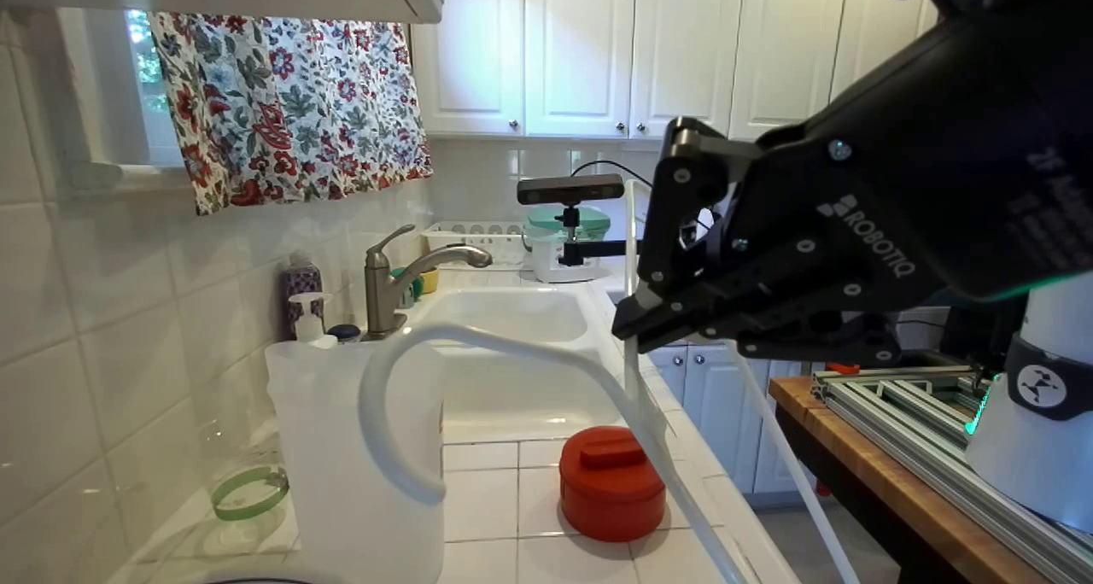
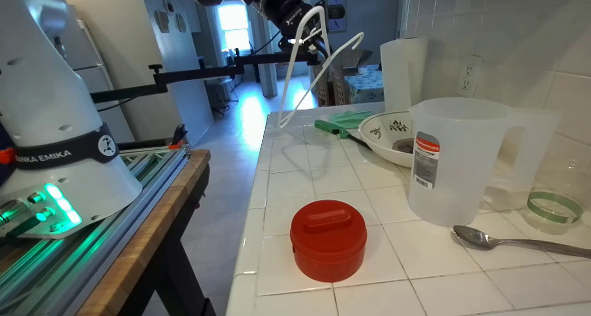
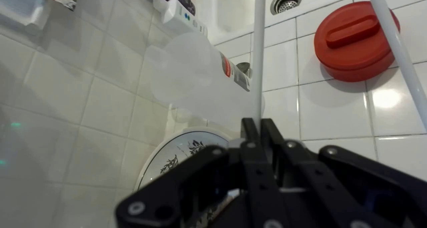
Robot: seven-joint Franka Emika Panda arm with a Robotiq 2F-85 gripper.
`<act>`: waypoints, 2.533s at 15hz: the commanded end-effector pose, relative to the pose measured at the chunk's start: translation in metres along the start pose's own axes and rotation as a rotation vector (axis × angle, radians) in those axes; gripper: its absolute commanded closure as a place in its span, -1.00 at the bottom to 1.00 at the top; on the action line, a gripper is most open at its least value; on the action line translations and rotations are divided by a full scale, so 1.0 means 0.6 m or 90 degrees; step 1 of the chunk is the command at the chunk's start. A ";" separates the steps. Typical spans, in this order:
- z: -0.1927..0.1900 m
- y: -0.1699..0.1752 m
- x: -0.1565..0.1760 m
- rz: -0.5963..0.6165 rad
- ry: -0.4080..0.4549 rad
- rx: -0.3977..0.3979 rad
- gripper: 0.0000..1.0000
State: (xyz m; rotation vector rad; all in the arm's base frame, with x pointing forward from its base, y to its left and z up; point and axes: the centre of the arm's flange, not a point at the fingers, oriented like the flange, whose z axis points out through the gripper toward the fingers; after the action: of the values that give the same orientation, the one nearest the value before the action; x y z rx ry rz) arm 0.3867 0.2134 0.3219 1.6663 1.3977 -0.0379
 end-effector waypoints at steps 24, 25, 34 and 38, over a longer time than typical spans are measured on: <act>-0.056 -0.024 0.022 0.123 -0.091 -0.360 0.96; -0.059 -0.026 0.023 0.123 -0.093 -0.368 0.96; -0.104 -0.026 0.009 0.132 -0.121 -0.421 0.96; -0.122 -0.025 -0.002 0.141 -0.136 -0.440 0.96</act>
State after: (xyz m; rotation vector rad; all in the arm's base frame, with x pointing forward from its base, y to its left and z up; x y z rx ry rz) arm 0.3424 0.2605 0.3372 1.2146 0.9618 0.3232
